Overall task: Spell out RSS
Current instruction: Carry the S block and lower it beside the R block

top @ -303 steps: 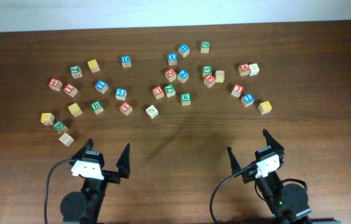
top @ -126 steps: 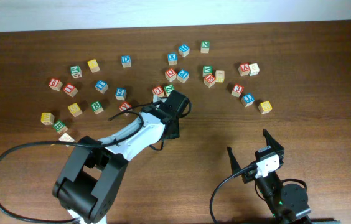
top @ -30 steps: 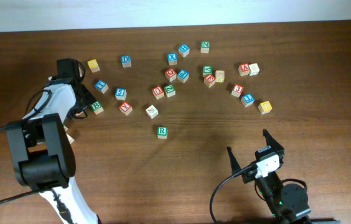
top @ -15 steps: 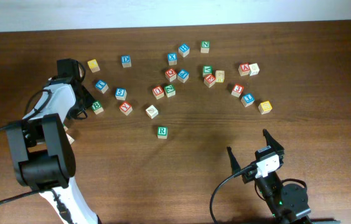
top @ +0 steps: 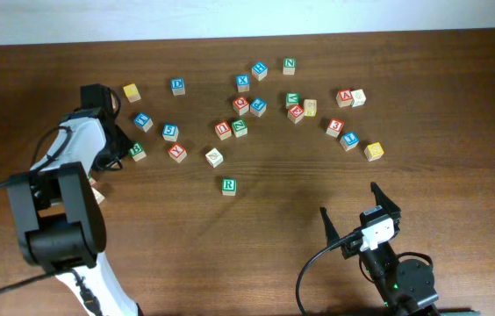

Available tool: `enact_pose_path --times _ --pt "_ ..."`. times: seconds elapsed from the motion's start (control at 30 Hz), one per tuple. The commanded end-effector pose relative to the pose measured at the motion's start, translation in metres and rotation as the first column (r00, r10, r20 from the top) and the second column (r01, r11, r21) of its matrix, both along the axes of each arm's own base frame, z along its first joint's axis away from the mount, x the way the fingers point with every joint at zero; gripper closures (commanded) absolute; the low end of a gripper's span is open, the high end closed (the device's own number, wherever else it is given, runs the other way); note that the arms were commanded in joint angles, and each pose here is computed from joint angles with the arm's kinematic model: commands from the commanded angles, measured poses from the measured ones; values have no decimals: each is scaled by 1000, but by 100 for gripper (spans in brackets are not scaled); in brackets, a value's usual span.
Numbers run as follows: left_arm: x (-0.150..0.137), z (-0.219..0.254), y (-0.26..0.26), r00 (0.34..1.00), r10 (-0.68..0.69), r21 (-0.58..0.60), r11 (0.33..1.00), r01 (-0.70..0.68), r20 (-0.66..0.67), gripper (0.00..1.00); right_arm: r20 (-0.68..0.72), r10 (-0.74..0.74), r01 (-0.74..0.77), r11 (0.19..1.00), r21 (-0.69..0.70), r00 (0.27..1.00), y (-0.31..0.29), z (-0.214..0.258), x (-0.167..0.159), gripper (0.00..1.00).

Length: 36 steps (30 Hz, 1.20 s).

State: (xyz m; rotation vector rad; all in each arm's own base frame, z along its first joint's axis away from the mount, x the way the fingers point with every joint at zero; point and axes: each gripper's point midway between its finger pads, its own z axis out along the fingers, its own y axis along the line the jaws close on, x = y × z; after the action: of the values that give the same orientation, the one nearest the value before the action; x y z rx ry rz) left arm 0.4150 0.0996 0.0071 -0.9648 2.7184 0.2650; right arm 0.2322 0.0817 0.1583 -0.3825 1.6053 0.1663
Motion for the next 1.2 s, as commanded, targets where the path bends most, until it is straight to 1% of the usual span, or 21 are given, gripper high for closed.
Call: enact_pose_path --times 0.0,0.07,0.1,0.13,0.17,0.23,0.3,0.33,0.37,0.4,0.5,0.53,0.63,0.67,0.73,0.77,0.9,1.17 --pt "8 74 3 987 -46 40 998 40 155 94 -6 -13 13 1000 12 1000 -2 -3 1 2" --pt "6 110 -4 973 -88 63 995 76 213 96 -7 -13 13 1000 12 1000 -2 -3 1 2" --pt "3 135 -18 959 -138 80 989 122 249 97 -7 -13 13 1000 12 1000 -2 -3 1 2" --pt "1 145 -28 951 -163 85 986 146 263 98 -6 -13 13 1000 12 1000 -2 -3 1 2" --pt "-2 159 -54 933 -220 81 975 205 285 98 -6 -13 13 1000 12 1000 -2 -3 1 2" --pt "-4 167 -114 887 -345 44 936 349 309 98 -7 -13 13 1000 12 1000 -2 -3 1 2" --pt "-10 163 -174 828 -471 31 874 486 304 97 -7 -12 13 1000 12 1000 -2 -3 1 2" --pt "-19 159 -214 768 -570 39 810 586 291 97 -7 -13 13 1000 12 1000 -2 -3 1 2" --pt "-25 155 -236 727 -628 50 765 642 278 97 -7 -13 13 1000 12 1000 -2 -3 1 2" --pt "-35 145 -268 674 -696 62 706 706 247 97 -7 -13 13 1000 12 1000 -2 -3 1 2" --pt "-54 116 -315 597 -780 53 615 787 187 97 -6 -13 13 1000 12 1000 -2 -3 1 2" --pt "-60 103 -327 583 -796 42 596 802 163 97 -7 -13 13 1000 12 1000 -2 -3 1 2" --pt "-71 65 -339 620 -779 -16 621 784 94 96 -7 -13 13 1000 12 1000 -2 -3 1 2" --pt "-71 60 -339 631 -771 -23 632 775 85 96 -7 -13 13 1000 12 1000 -2 -3 1 2" --pt "-73 44 -338 677 -734 -46 675 736 59 95 -7 -13 13 1000 12 1000 -2 -3 1 2" --pt "-74 39 -337 685 -727 -50 683 729 49 95 -7 -13 13 1000 12 1000 -2 -3 1 2" --pt "-78 12 -334 688 -725 -60 688 723 -18 96 -6 -13 13 1000 12 1000 -2 -3 1 2" --pt "-85 -3 -328 686 -723 -69 691 720 -76 98 -6 -13 13 1000 12 1000 -2 -3 1 2"
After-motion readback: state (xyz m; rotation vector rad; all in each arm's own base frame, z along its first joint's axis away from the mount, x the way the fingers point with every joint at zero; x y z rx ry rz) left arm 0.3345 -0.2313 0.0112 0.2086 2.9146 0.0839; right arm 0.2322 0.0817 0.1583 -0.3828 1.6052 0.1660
